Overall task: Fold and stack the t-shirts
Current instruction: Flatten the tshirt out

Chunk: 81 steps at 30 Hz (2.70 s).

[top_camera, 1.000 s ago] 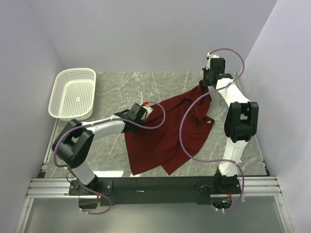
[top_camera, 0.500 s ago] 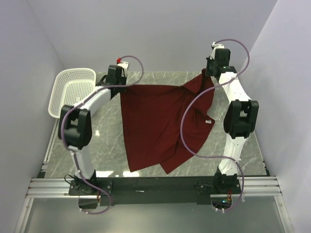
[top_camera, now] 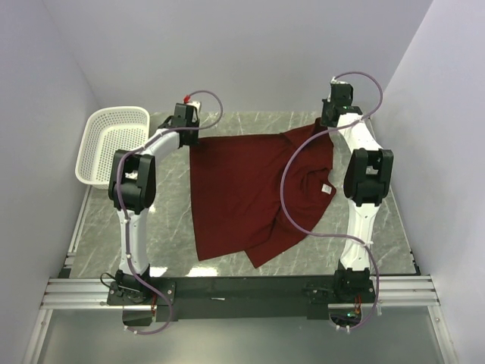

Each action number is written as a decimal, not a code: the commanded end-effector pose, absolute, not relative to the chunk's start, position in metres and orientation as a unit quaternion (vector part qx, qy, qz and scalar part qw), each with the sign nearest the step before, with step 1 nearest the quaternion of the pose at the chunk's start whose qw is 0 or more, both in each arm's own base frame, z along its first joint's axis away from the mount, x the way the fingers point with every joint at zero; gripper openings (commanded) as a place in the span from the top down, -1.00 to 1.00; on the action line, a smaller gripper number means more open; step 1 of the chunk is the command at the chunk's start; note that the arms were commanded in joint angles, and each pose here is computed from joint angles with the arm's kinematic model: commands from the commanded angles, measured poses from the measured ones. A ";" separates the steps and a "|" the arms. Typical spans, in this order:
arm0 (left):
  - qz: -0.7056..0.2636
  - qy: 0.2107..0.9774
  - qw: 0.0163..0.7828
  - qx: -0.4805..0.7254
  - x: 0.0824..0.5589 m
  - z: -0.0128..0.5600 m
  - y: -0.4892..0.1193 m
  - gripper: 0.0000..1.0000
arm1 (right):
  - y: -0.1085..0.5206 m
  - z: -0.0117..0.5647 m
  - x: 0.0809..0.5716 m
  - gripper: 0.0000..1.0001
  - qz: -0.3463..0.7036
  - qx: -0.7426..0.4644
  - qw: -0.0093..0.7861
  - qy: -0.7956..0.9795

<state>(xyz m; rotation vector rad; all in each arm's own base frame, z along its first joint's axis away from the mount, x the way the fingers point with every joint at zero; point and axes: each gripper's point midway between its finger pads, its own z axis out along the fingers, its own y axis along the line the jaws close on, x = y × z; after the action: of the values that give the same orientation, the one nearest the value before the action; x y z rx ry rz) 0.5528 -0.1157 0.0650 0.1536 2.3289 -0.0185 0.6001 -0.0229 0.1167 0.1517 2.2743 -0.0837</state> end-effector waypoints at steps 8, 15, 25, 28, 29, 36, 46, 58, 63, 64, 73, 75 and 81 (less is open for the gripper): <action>-0.024 0.877 0.480 -0.002 0.596 0.138 -0.109 -0.12 | -0.053 0.185 0.629 -0.59 -0.096 0.088 0.502 0.855; -0.083 0.817 0.568 0.046 0.549 0.258 -0.120 -0.44 | 0.000 0.234 0.559 -0.71 -0.013 -0.159 0.502 0.850; -0.327 0.801 0.501 0.035 0.314 0.244 -0.153 -0.50 | 0.117 0.137 0.240 -0.51 0.278 -0.687 0.302 0.600; -0.376 0.810 0.446 -0.053 0.274 0.213 -0.153 -0.52 | 0.140 0.121 0.186 -0.46 0.303 -0.741 0.272 0.533; -0.380 0.822 0.416 -0.080 0.262 0.190 -0.152 -0.51 | 0.157 0.119 0.163 -0.44 0.309 -0.766 0.257 0.502; -0.348 0.867 0.258 -0.246 0.206 0.111 -0.140 -0.51 | 0.193 0.063 0.122 -0.47 0.257 -0.814 0.241 0.462; -0.281 0.890 0.174 -0.313 0.176 0.079 -0.139 -0.56 | 0.228 0.038 0.143 -0.33 0.204 -0.814 0.213 0.501; -0.260 0.916 0.127 -0.278 0.157 0.049 -0.159 -0.54 | 0.223 0.019 0.143 0.22 0.171 -0.830 0.160 0.506; -0.221 0.927 0.107 -0.284 0.152 0.031 -0.158 -0.52 | 0.211 0.013 0.139 0.66 0.163 -0.831 0.145 0.511; -0.215 0.928 0.107 -0.284 0.153 0.030 -0.158 -0.52 | 0.210 0.013 0.138 0.77 0.162 -0.832 0.143 0.511; -0.167 0.942 0.104 -0.270 0.155 0.018 -0.153 -0.52 | 0.151 0.040 0.140 1.00 0.104 -0.838 0.136 0.518; -0.161 0.944 0.102 -0.270 0.154 0.013 -0.152 -0.52 | 0.122 0.043 0.132 1.00 0.100 -0.838 0.113 0.524; -0.145 0.948 0.103 -0.265 0.155 0.007 -0.148 -0.52 | 0.027 0.056 0.135 1.00 0.023 -0.811 0.075 0.580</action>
<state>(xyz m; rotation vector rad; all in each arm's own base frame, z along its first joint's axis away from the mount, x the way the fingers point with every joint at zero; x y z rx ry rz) 0.1533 -0.1647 0.0241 -0.8022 2.8079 -0.5741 0.1667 0.0823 0.0644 -2.2590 1.6383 0.0920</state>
